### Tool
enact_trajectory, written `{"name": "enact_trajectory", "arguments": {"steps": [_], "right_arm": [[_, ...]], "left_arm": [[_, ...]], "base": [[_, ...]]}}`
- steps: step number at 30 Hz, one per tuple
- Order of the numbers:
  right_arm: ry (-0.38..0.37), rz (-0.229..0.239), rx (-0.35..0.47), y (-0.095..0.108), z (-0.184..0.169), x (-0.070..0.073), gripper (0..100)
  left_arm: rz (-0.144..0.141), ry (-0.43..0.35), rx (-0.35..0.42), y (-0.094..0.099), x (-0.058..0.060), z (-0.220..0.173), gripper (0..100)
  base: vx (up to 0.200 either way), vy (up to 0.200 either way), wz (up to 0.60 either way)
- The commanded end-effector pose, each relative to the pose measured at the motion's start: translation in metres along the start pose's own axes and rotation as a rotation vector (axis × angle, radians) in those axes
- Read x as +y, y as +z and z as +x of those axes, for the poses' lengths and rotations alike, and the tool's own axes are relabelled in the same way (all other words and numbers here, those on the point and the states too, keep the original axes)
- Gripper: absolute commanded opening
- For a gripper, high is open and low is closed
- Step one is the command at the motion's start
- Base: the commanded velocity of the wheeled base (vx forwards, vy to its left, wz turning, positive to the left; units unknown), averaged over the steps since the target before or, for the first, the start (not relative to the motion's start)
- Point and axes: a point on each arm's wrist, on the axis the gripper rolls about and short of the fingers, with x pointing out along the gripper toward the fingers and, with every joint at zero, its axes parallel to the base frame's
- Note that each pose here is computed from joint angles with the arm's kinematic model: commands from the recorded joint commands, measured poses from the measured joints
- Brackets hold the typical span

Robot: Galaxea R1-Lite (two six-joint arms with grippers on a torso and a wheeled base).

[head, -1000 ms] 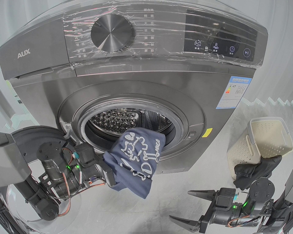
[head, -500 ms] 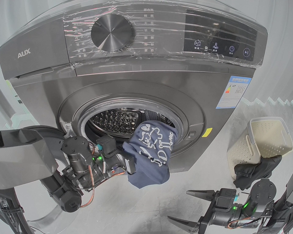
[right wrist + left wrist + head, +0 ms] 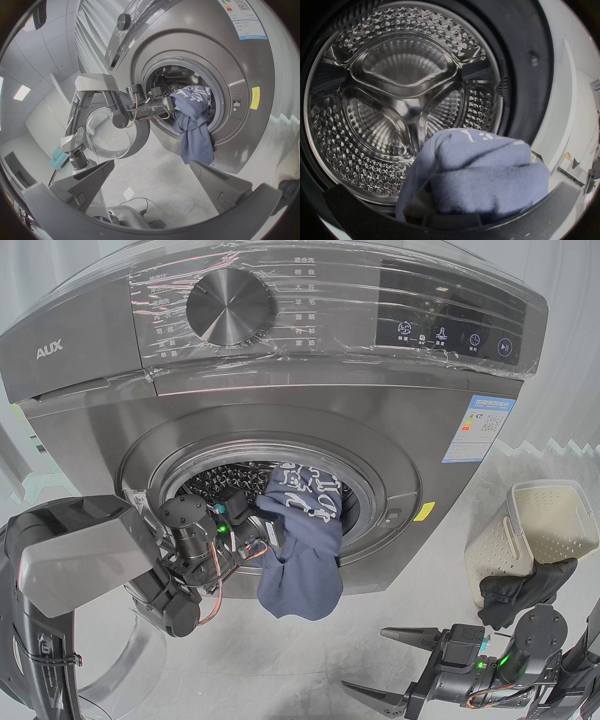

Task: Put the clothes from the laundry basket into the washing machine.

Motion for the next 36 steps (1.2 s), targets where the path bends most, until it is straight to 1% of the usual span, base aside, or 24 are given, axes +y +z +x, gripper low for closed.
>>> {"name": "enact_trajectory", "arguments": {"steps": [1, 6, 11, 13, 14, 17, 22, 26, 27, 29, 32, 33, 34, 36], "right_arm": [[0.002, -0.001, 0.004, -0.001, 0.001, 0.001, 100], [0.006, -0.002, 0.007, -0.001, 0.001, 0.002, 100], [0.006, -0.002, 0.008, -0.002, 0.002, 0.001, 100], [0.009, -0.002, 0.009, -0.002, 0.002, 0.002, 100], [0.013, -0.002, 0.009, -0.002, 0.002, 0.003, 100], [0.013, -0.002, 0.011, -0.002, 0.002, 0.004, 100], [0.013, -0.002, 0.012, -0.003, 0.002, 0.004, 100], [0.012, -0.002, 0.015, -0.003, 0.002, 0.003, 100], [0.012, -0.002, 0.018, -0.004, 0.003, 0.003, 100], [0.011, -0.001, 0.020, -0.004, 0.003, 0.003, 100], [0.012, -0.001, 0.018, -0.004, 0.003, 0.003, 100], [0.012, -0.001, 0.018, -0.004, 0.003, 0.003, 100], [0.012, -0.001, 0.018, -0.004, 0.003, 0.003, 100], [0.012, -0.001, 0.018, -0.004, 0.003, 0.003, 100]], "left_arm": [[-0.017, 0.046, -0.016, -0.014, 0.008, 0.025, 0], [-0.017, 0.052, 0.000, -0.020, 0.013, 0.041, 0], [-0.014, 0.084, 0.010, -0.019, 0.028, 0.055, 0], [-0.014, 0.090, 0.000, -0.016, 0.032, 0.060, 0], [-0.012, 0.103, -0.012, -0.013, 0.036, 0.067, 0], [-0.010, 0.146, -0.038, -0.010, 0.042, 0.078, 0], [-0.009, 0.179, -0.099, -0.003, 0.045, 0.092, 0], [-0.019, 0.181, -0.097, -0.004, 0.045, 0.091, 0], [-0.020, 0.183, -0.095, -0.005, 0.046, 0.090, 100], [-0.026, 0.184, -0.091, -0.005, 0.046, 0.089, 100], [-0.068, 0.184, -0.073, 0.001, 0.043, 0.082, 100], [-0.068, 0.184, -0.073, 0.001, 0.043, 0.082, 100], [-0.095, 0.168, -0.015, 0.006, 0.037, 0.069, 100], [-0.116, 0.138, 0.053, 0.007, 0.031, 0.056, 100]], "base": [[0.000, 0.000, 0.00], [0.000, 0.000, 0.00], [0.000, 0.000, 0.00], [0.000, 0.000, 0.00], [0.000, 0.000, 0.00], [0.000, 0.000, 0.00], [0.000, 0.000, 0.00], [0.000, 0.000, 0.00], [0.000, 0.000, 0.00], [0.000, 0.000, 0.00], [0.000, 0.000, 0.00], [0.000, 0.000, 0.00], [0.000, 0.000, 0.00], [0.000, 0.000, 0.00]]}}
